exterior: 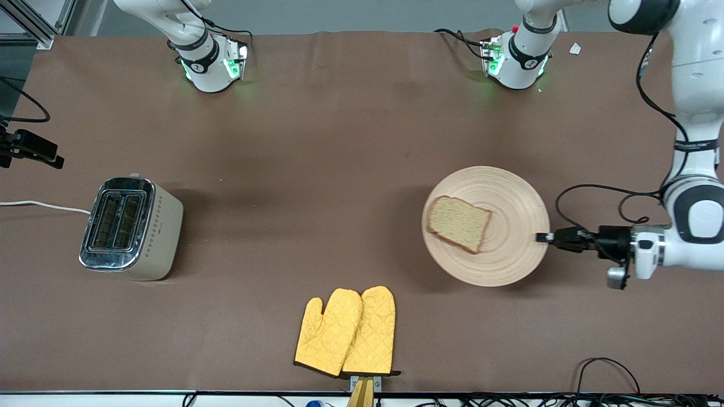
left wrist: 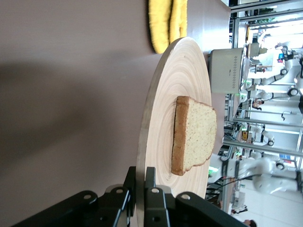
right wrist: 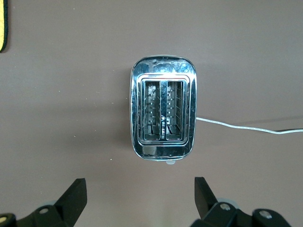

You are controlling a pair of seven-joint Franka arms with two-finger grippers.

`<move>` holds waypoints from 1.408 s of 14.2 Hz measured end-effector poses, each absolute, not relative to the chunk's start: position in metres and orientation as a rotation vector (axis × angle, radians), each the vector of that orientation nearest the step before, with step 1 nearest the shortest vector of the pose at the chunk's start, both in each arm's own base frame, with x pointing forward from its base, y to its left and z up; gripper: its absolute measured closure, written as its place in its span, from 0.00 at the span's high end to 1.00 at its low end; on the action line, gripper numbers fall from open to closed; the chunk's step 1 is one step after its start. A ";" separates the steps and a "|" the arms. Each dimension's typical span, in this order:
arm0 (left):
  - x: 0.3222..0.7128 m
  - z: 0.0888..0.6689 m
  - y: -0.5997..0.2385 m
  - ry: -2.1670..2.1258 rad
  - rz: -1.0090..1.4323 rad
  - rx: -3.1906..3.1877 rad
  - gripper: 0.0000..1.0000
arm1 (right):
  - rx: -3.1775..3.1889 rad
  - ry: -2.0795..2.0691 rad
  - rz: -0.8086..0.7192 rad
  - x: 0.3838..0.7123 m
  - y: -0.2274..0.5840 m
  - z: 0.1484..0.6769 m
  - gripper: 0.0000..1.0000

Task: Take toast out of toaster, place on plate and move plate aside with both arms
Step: 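Slide the wooden plate with the left gripper away from the toaster, then open the left gripper and draw it back from the plate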

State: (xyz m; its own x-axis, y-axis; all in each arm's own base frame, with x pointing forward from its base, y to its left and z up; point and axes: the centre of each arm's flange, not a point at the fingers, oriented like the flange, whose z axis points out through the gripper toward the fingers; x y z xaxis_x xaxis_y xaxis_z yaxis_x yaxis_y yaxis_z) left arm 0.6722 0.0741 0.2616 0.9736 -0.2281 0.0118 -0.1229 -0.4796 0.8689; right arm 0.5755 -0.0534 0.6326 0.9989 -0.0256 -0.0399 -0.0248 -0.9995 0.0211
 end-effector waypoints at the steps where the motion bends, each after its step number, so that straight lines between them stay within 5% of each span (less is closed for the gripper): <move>1: 0.666 0.244 0.101 -0.259 -0.106 2.075 0.10 | 3.120 -0.039 -0.064 0.575 -0.053 0.632 1.00; 7: 0.637 0.148 0.201 -0.215 -0.036 2.043 0.10 | 3.120 -0.039 -0.067 0.575 -0.053 0.632 1.00; 12: 0.643 0.130 0.210 -0.204 -0.024 2.042 0.14 | 3.120 -0.039 -0.069 0.575 -0.053 0.631 1.00; 16: 0.665 0.167 0.213 -0.242 -0.058 2.154 0.49 | 3.120 -0.039 -0.070 0.575 -0.053 0.631 1.00; 20: 0.719 0.306 0.131 -0.390 -0.101 2.418 0.90 | 3.120 -0.042 -0.072 0.575 -0.054 0.631 1.00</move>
